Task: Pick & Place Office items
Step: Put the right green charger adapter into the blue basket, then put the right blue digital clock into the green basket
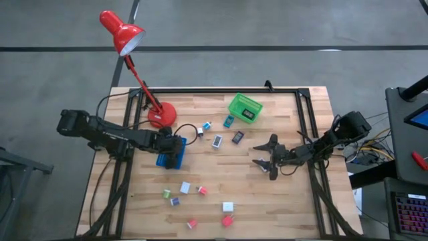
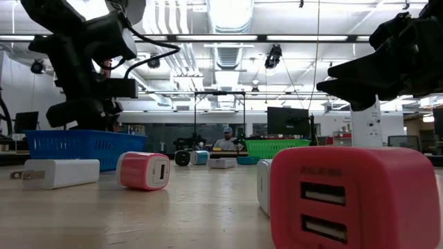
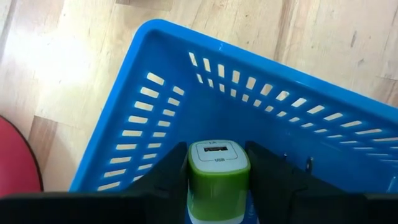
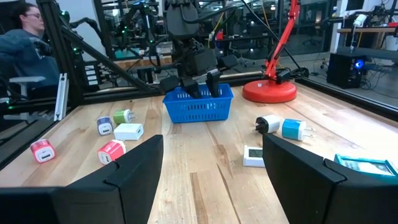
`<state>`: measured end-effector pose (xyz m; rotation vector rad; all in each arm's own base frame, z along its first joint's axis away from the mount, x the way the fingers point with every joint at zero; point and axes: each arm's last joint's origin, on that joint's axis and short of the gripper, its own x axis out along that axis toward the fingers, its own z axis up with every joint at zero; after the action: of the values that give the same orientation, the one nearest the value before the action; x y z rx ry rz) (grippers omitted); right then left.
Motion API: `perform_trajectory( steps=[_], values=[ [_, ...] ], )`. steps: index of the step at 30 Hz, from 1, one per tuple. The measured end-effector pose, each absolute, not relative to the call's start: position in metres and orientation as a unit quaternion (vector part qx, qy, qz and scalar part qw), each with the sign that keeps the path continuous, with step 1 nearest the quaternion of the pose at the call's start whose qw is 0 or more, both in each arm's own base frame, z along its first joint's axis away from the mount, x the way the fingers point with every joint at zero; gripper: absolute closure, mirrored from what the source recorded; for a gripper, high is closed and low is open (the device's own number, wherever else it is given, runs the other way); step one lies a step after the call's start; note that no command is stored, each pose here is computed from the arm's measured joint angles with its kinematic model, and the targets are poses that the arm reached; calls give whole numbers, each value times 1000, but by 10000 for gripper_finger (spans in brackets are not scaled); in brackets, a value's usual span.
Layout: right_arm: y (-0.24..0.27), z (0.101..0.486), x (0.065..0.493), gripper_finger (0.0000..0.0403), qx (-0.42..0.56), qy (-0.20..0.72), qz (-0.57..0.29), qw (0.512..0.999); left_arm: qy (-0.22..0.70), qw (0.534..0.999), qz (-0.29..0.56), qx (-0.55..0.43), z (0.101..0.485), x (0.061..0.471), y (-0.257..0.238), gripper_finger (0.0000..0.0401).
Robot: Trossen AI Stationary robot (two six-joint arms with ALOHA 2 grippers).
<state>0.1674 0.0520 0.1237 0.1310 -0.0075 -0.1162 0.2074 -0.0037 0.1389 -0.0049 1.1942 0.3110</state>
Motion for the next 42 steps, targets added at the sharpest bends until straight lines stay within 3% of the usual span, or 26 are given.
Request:
perform_trajectory(
  steps=[8, 21, 32, 42],
  values=[
    [52, 124, 167, 138, 65, -4, -58, 996, 549, 821, 158, -2, 140, 208, -3, 203],
    [52, 123, 167, 138, 65, -2, -59, 996, 487, 857, 167, 4, 162, 206, -2, 207],
    [52, 123, 167, 138, 71, -1, -61, 996, 337, 931, 136, 44, 198, 215, -6, 207],
    [52, 123, 169, 138, 74, -1, -64, 995, 246, 962, 94, 77, 204, 224, -13, 206]
  ],
)
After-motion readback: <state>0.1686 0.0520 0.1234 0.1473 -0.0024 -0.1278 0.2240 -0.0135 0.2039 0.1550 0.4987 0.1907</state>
